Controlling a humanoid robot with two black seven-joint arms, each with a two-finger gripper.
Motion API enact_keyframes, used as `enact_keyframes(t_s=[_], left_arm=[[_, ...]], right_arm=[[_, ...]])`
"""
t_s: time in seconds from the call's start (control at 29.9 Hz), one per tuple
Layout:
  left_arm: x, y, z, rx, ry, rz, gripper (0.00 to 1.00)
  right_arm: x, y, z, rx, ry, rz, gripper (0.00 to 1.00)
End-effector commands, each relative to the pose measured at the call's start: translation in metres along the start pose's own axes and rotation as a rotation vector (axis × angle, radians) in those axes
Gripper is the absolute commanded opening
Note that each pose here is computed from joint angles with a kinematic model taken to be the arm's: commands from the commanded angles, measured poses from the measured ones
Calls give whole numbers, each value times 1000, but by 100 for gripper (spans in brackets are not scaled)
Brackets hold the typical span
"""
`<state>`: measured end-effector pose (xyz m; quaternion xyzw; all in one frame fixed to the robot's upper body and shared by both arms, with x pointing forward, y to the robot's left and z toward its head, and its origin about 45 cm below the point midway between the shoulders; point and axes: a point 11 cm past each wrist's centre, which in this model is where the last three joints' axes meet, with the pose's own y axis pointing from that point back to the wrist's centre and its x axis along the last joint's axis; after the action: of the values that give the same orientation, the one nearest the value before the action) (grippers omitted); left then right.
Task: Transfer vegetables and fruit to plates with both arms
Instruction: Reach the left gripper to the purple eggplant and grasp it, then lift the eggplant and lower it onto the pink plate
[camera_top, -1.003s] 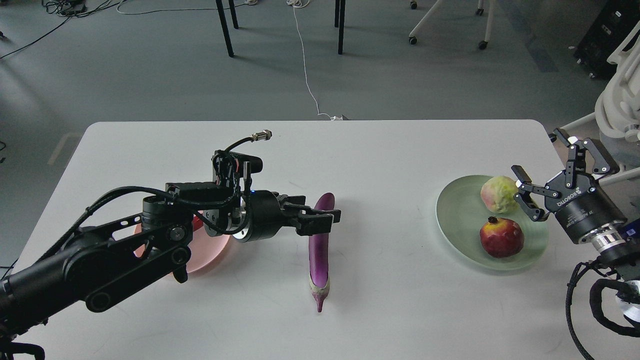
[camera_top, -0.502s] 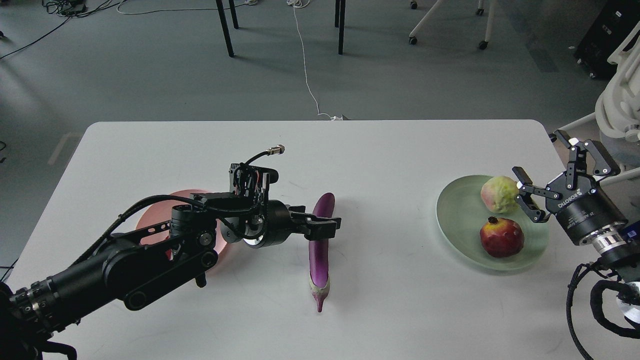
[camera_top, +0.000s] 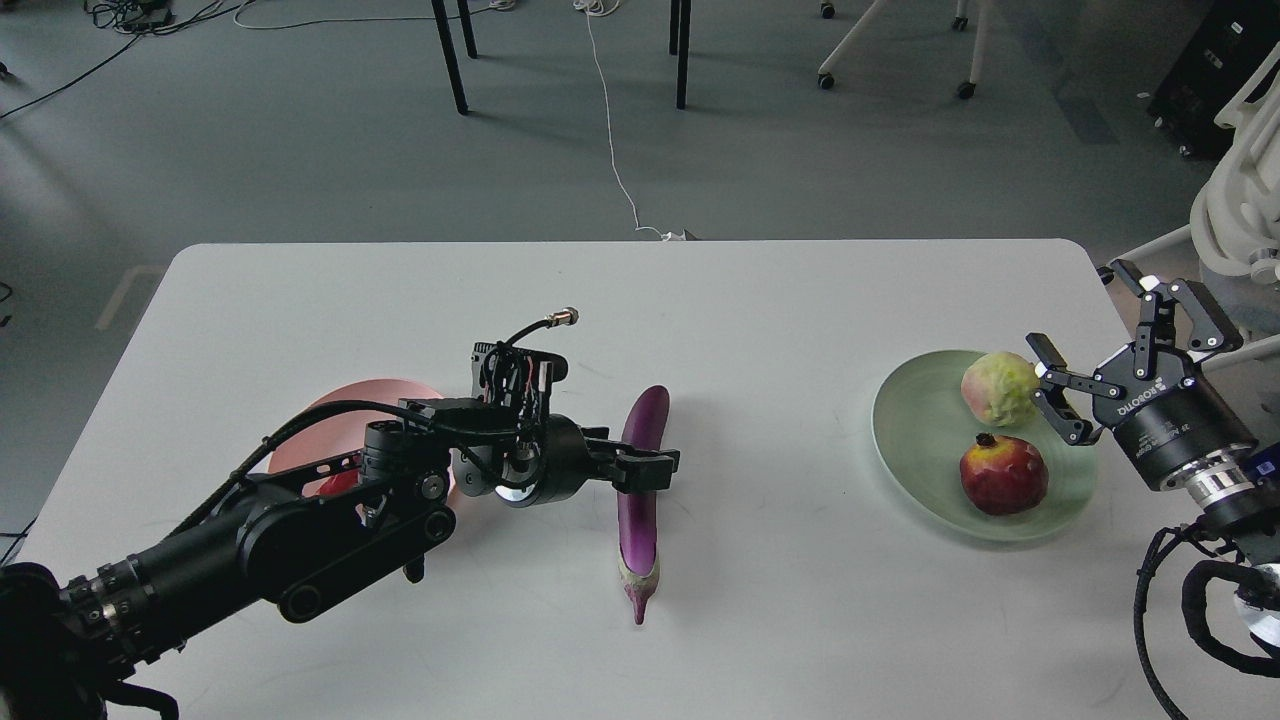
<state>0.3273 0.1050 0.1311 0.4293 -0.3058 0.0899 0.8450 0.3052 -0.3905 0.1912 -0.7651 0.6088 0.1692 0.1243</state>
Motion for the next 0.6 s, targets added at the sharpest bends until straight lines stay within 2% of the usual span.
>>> enact_keyframes(t_s=[0.0,0.1,0.17,0.2,0.27,0.33,0.57], left_arm=[[-2,-3,0,3,3,-9,96],[-6,-4,0,7,-2,-20,92],[-7,-5,0,10,-8,-30,84],[-8,-5,0,8,-8,-33,77],[-8,-6,0,9,-7,-32,56],[-6,-6,0,14,-6,-25,43],[-4,-8,10,-1,-3,-20,24]], right_arm=[[0,-1,-1,3,0,-1,98],[0,-1,-3,9,0,0,98],[0,-1,-3,10,1,0,98],[0,-1,-3,9,0,1,98],[1,-1,-3,9,1,2,98],[0,-1,-3,10,1,0,98],[0,-1,-3,9,0,1,98]])
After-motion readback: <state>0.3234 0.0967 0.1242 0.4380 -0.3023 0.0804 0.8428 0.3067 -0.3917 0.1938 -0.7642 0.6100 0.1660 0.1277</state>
